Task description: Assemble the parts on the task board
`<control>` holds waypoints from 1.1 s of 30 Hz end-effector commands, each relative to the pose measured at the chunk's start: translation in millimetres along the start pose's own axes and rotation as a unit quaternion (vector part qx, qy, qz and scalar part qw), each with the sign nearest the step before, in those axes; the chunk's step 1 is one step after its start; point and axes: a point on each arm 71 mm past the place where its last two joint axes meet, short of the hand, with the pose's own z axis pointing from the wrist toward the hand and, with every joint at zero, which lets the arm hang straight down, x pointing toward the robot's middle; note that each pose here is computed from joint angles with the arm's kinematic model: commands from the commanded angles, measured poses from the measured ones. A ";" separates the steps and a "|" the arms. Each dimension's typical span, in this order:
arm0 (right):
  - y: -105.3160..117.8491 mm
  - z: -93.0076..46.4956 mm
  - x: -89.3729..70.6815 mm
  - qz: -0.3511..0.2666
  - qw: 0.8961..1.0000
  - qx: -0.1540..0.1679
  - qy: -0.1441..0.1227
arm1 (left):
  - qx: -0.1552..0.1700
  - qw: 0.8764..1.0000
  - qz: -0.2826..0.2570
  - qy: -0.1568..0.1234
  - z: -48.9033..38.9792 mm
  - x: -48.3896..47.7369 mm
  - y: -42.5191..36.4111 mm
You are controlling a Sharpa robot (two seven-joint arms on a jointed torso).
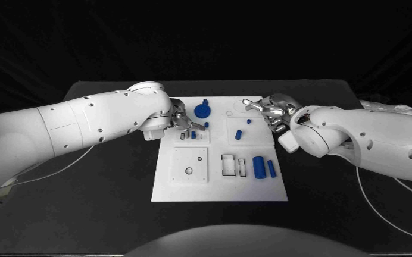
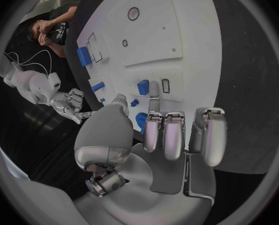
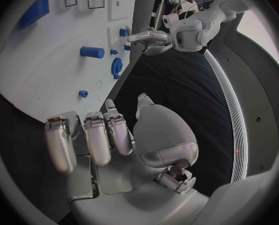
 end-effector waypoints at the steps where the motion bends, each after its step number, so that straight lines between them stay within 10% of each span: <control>1: -0.5 0.1 1.2 -0.003 1.000 -0.001 0.006 | -0.003 1.000 0.006 -0.025 -7.0 -8.4 0.3; 15: -0.7 1.4 2.3 -0.002 1.000 0.000 0.008 | 0.014 0.996 0.004 -0.083 -35.6 -54.7 4.7; 25: -0.7 1.9 3.3 -0.001 1.000 0.001 0.010 | -0.022 0.997 0.006 -0.078 -23.2 -72.4 23.7; 33: -0.4 1.8 4.4 -0.001 1.000 0.001 0.013 | -0.037 0.997 0.006 -0.063 -6.9 -68.6 32.6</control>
